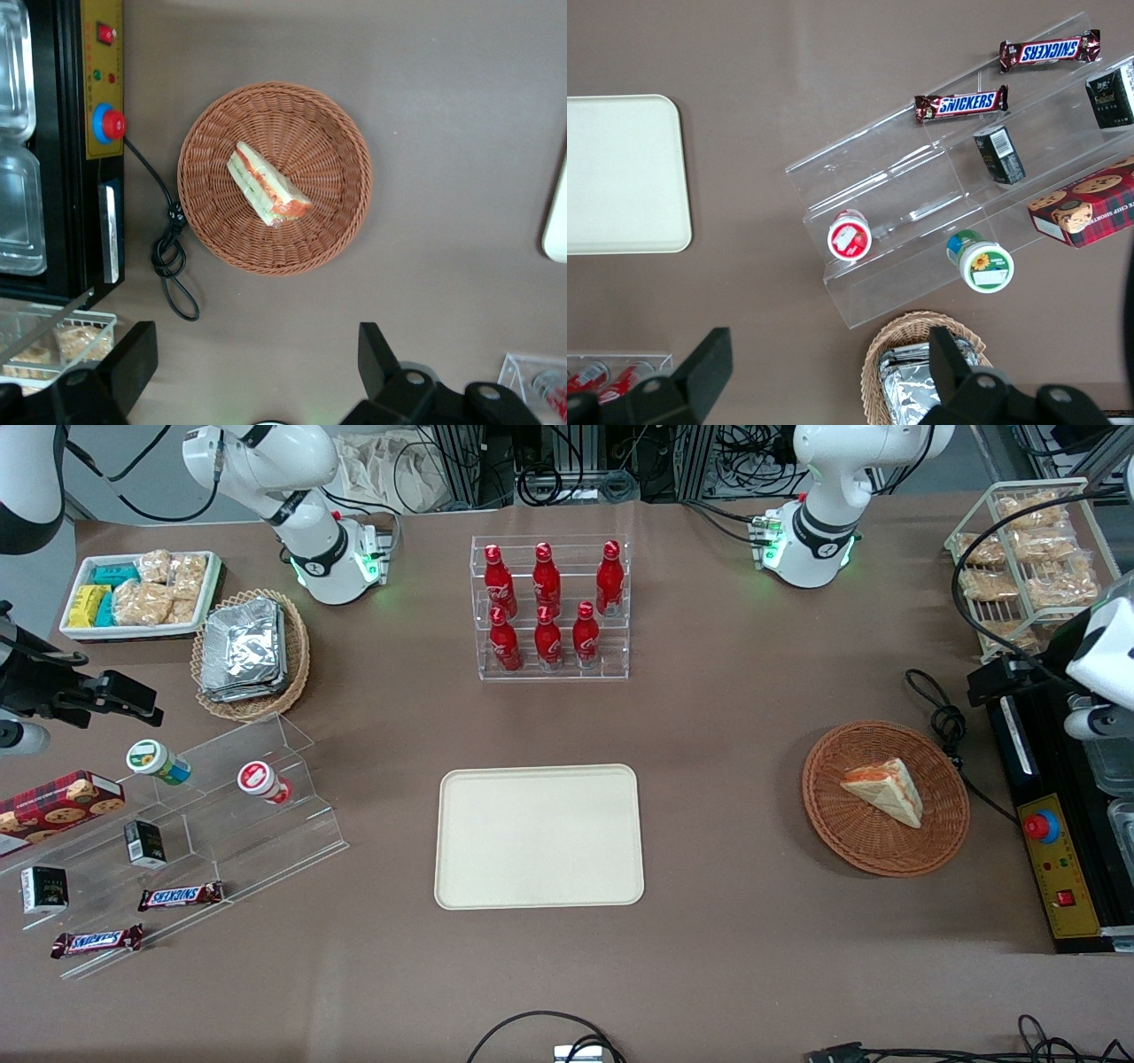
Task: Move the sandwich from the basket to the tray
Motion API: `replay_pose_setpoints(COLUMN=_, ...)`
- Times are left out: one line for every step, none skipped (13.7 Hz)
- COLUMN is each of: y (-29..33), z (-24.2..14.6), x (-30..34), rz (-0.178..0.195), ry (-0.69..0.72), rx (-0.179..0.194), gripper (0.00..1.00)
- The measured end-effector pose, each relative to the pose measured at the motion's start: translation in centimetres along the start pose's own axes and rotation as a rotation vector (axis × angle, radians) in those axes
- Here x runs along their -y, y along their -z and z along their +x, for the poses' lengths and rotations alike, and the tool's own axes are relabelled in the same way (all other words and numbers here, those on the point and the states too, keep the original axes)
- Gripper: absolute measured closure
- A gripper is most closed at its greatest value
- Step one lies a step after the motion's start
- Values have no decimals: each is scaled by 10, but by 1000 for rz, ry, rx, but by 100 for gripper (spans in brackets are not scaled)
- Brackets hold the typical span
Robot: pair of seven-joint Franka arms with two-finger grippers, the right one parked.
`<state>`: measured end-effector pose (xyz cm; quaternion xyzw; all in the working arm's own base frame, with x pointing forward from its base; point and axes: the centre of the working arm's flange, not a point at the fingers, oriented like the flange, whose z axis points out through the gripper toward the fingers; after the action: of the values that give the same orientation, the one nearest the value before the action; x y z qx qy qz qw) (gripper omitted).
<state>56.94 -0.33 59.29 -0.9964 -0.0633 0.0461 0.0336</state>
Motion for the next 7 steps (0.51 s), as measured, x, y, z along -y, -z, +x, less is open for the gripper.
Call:
replay_pose_setpoints(y=-8, z=3, x=2, rz=-2, ry=32, rx=-8, gripper=0)
replay_pose_setpoints(y=-18, z=6, x=4, rz=-3, ry=65, rx=-19, gripper=0)
replay_pose_setpoints(y=-31, z=9, x=9, rz=-7, ry=106, rx=-32, gripper=0)
replay_pose_setpoints(y=-46, z=10, x=13, rz=-10, ry=145, rx=-41, gripper=0)
replay_pose_setpoints(y=-63, z=11, x=16, rz=-12, ry=174, rx=-47, gripper=0)
replay_pose_setpoints(y=-81, z=10, x=17, rz=-15, ry=197, rx=-55, gripper=0)
replay_pose_setpoints(y=-99, z=9, x=16, rz=-18, ry=224, rx=-65, gripper=0)
